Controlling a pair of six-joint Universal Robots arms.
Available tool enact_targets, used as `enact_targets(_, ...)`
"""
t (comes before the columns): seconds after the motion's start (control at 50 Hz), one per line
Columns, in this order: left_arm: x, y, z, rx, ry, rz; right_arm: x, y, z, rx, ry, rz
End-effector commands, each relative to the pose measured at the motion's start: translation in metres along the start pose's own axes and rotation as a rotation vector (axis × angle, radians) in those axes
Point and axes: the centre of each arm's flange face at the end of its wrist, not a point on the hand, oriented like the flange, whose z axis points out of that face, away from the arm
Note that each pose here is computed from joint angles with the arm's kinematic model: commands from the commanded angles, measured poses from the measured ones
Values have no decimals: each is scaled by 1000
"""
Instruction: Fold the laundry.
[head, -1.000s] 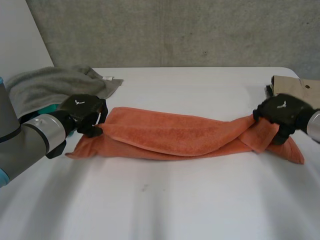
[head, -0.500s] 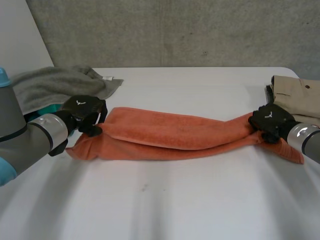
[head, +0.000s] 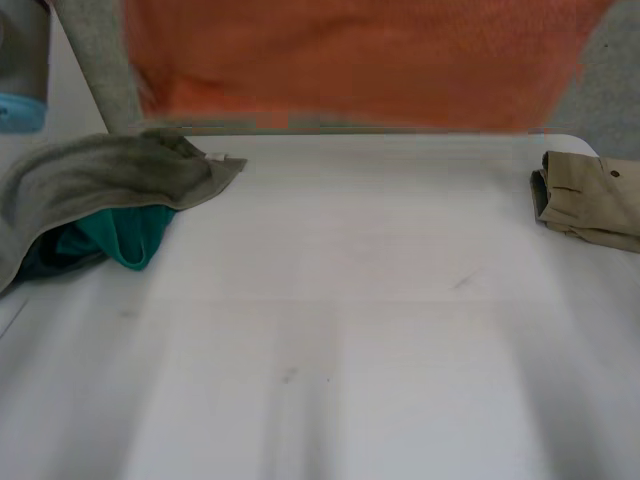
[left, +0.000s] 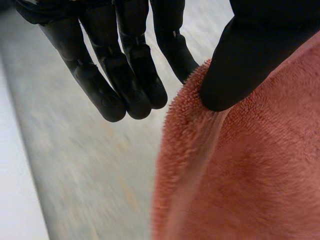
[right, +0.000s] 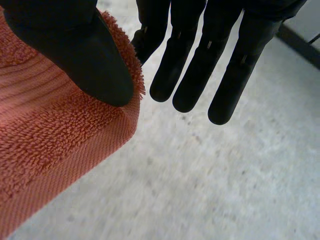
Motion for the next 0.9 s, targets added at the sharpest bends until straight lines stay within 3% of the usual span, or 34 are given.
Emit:
enact_targets(0.02,11,25,-30,-115,87,-27,-24,14,-26,-158,-164,71)
enact_targets(0.14,16,78,-85,-337,140,-44,-40,41,-80,-383,-307,123)
enact_targets(0.26,22,123,-148,-556,170,-55,-33,79,-145,-626,-352,122)
enact_targets(0.44,40,174,-238,-796,371,-1,-13,112,-251,-1025,-451,43)
enact_targets(0.62,45,194,-265,-866,474,85,-9,106,-273,-1143,-492,20)
enact_targets(0.9,30,209,-273,-930,449,202,-3,100,-265,-1146,-439,0)
